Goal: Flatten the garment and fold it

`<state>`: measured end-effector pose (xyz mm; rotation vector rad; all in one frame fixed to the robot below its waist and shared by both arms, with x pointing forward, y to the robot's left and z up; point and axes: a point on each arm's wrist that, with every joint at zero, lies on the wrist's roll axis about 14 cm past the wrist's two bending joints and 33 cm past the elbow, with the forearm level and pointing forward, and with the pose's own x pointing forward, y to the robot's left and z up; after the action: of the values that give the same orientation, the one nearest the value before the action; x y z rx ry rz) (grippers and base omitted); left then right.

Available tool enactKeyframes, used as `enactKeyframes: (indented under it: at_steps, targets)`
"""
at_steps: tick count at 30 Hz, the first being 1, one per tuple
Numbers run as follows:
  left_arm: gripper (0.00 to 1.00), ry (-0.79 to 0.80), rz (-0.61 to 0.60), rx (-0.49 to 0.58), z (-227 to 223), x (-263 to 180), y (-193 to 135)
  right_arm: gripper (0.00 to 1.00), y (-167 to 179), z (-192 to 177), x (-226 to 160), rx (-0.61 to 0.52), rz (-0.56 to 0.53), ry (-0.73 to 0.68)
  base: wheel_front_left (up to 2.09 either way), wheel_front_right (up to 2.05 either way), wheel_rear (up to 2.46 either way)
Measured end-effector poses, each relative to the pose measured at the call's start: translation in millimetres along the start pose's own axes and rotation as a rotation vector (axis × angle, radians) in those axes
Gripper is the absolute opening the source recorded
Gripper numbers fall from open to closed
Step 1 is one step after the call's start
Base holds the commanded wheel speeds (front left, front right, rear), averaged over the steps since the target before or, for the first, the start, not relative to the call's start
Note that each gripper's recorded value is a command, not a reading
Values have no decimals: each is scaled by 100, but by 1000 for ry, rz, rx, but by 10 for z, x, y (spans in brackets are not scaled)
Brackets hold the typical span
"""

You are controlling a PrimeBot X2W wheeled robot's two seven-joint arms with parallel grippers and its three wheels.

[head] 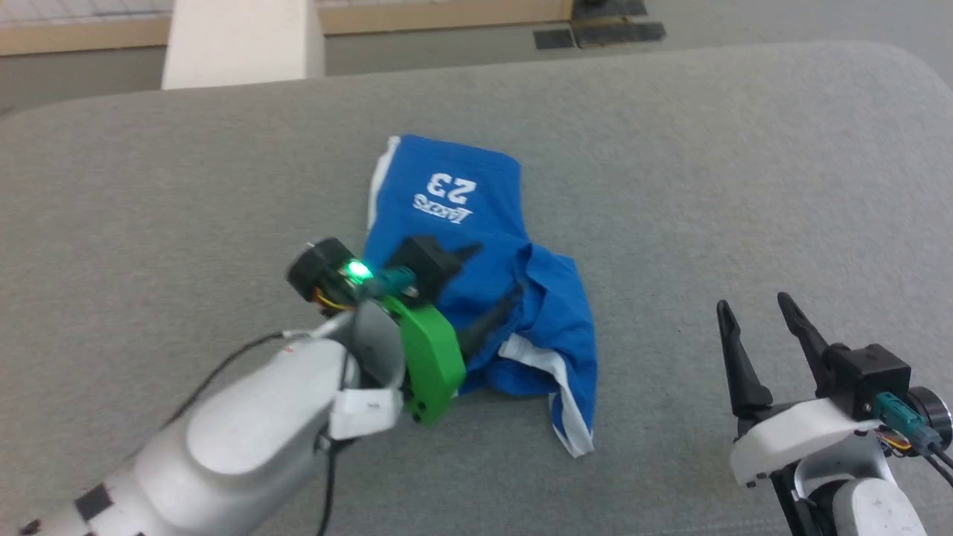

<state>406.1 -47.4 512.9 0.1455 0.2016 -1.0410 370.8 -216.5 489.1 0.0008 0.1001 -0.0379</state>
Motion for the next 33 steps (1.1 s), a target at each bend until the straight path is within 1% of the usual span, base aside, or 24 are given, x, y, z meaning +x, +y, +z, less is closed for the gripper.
enactKeyframes:
  at_steps: [2,6,9,11,12,17,20,23,26,33]
  targets:
    - [100,-47,89,4,147,-133,200,100,65,15,-1,0,20,-1,0,0,0]
    - [100,-150,330,15,386,-556,695,100,190,59,-17,-2,58,-8,0,0,0]
    - [100,-206,501,15,397,-942,940,100,283,103,-33,-2,86,-18,0,0,0]
    - [100,-231,586,13,341,-1177,998,100,340,127,-43,-3,104,-22,0,0,0]
    - [100,-257,637,-6,329,-1301,1019,100,370,142,-47,-3,113,-26,0,0,0]
    - [100,-253,811,-47,50,-1776,973,100,492,200,-70,-6,150,-40,0,0,0]
    - [100,-230,871,-50,-110,-1959,876,100,541,225,-100,-8,166,-44,0,0,0]
    - [100,-233,905,-27,-140,-2061,772,100,566,239,-128,-9,174,-49,0,0,0]
    - [100,-248,903,12,-106,-2089,667,100,581,243,-149,-10,179,-50,0,0,0]
    - [100,-275,894,35,-67,-2074,597,100,609,237,-144,-12,187,-41,0,0,0]
